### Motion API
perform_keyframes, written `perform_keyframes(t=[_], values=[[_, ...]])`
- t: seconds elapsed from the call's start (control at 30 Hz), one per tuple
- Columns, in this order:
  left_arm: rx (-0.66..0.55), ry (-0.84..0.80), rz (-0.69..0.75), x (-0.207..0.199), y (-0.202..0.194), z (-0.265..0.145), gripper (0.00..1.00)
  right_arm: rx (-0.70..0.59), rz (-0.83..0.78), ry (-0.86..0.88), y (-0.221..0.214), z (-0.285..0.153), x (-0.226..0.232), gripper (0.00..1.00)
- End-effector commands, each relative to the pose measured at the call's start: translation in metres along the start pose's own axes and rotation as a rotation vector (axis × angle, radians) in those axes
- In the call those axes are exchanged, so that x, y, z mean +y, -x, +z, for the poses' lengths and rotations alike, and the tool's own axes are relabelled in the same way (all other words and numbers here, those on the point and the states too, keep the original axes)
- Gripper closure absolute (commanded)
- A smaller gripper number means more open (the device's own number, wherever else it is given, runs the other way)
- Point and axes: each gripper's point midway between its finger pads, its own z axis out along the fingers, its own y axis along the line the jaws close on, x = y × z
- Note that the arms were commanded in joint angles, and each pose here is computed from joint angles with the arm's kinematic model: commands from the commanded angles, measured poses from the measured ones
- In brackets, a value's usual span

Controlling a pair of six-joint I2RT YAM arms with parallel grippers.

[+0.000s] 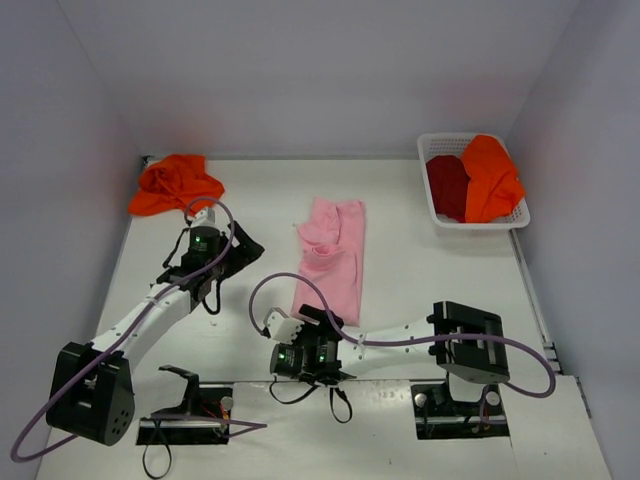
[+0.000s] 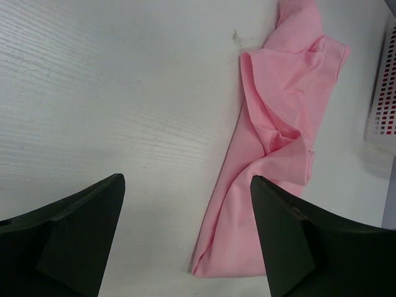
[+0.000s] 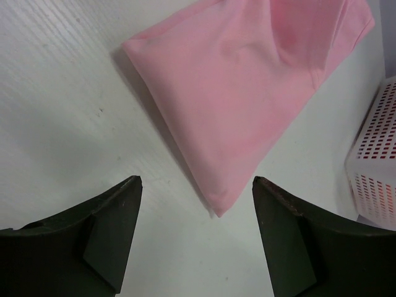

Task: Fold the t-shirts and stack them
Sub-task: Fold the tshirt

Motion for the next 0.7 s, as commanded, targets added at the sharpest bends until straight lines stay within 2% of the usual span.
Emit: perform_keyframes(t=[0.0,0.3,0.67], values=[[-0.049,-0.052,-0.004,-0.013,0.016,-0.006,0.23,-0.017,-0.038,0.013,0.008,-0.003,0.006,0.32],[-0.053,-0.051,-0.009,-0.012,0.022,-0.004,0.23,-0.008,-0.071,0.039,0.004,0.01,0.025,0.34],[-0.055,-0.038,-0.025,-0.001,0.028,0.002,0.23,0.015,-0.104,-0.004,-0.01,0.026,0.029,0.38]])
